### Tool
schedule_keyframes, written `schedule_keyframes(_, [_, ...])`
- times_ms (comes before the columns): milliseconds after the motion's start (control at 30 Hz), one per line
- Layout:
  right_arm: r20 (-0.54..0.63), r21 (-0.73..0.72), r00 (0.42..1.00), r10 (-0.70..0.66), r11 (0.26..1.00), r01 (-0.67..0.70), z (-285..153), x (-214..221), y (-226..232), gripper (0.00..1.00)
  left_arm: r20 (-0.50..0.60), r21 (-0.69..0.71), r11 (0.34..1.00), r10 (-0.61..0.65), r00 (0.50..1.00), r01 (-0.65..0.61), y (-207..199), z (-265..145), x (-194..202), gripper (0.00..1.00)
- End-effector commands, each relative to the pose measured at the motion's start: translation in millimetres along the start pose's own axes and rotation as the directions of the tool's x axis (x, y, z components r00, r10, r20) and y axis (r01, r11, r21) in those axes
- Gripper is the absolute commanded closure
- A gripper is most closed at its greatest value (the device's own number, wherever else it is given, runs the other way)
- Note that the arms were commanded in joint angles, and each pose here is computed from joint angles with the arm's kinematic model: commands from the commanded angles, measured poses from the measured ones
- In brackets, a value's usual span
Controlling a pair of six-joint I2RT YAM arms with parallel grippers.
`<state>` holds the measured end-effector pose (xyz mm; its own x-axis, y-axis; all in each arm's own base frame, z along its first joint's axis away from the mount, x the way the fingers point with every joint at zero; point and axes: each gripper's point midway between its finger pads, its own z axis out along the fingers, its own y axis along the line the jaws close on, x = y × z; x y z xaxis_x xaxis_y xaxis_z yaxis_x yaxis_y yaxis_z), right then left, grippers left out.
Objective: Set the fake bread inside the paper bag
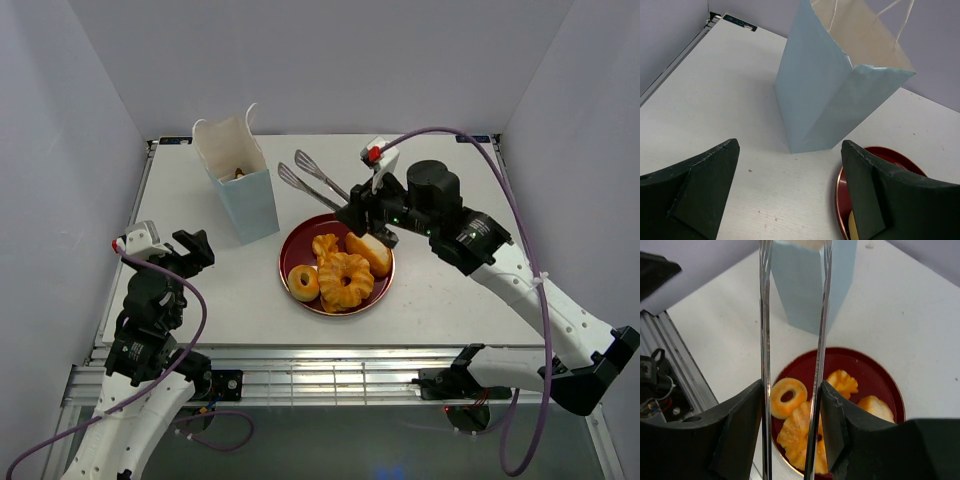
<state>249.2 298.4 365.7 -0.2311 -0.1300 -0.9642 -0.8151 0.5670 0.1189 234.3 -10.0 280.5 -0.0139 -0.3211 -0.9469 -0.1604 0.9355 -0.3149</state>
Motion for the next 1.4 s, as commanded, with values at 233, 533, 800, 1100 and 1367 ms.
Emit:
schedule_keyframes(233, [-0.085, 0.224, 0.996, 0.018, 0.975, 0.002, -42.0, 82.9, -36.5, 0.47, -0.010, -0.005, 1.000, 0.012, 1.000, -0.012, 0.4, 2.9, 5.0, 0.07])
schedule_keyframes(533, [-0.197, 0.052, 0.980, 0.036, 0.998, -0.026, -45.0, 148.5, -6.6, 0.48, -0.012, -0.006, 1.000, 0.012, 1.000, -0.012, 0.3, 3.2, 5.3, 0.07])
schedule_keyframes(800, [-0.282, -0.063, 0.959, 0.011, 0.998, -0.030, -44.9, 178.2, 30.2, 0.46, -0.008, -0.009, 1.000, 0.012, 1.000, -0.012, 1.2, 2.8, 4.4, 0.07])
schedule_keyframes(1100, [-0.409, -0.078, 0.910, -0.074, 0.996, 0.046, -35.7, 211.5, 61.9, 0.43, -0.009, -0.008, 1.000, 0.013, 1.000, -0.013, 0.9, 3.0, 4.8, 0.07])
schedule_keyframes(1367, [-0.465, -0.026, 0.880, -0.095, 0.995, 0.094, -27.2, 226.4, 56.7, 0.42, -0.011, 0.001, 1.000, 0.011, 1.000, -0.011, -0.5, 2.3, 5.1, 0.07])
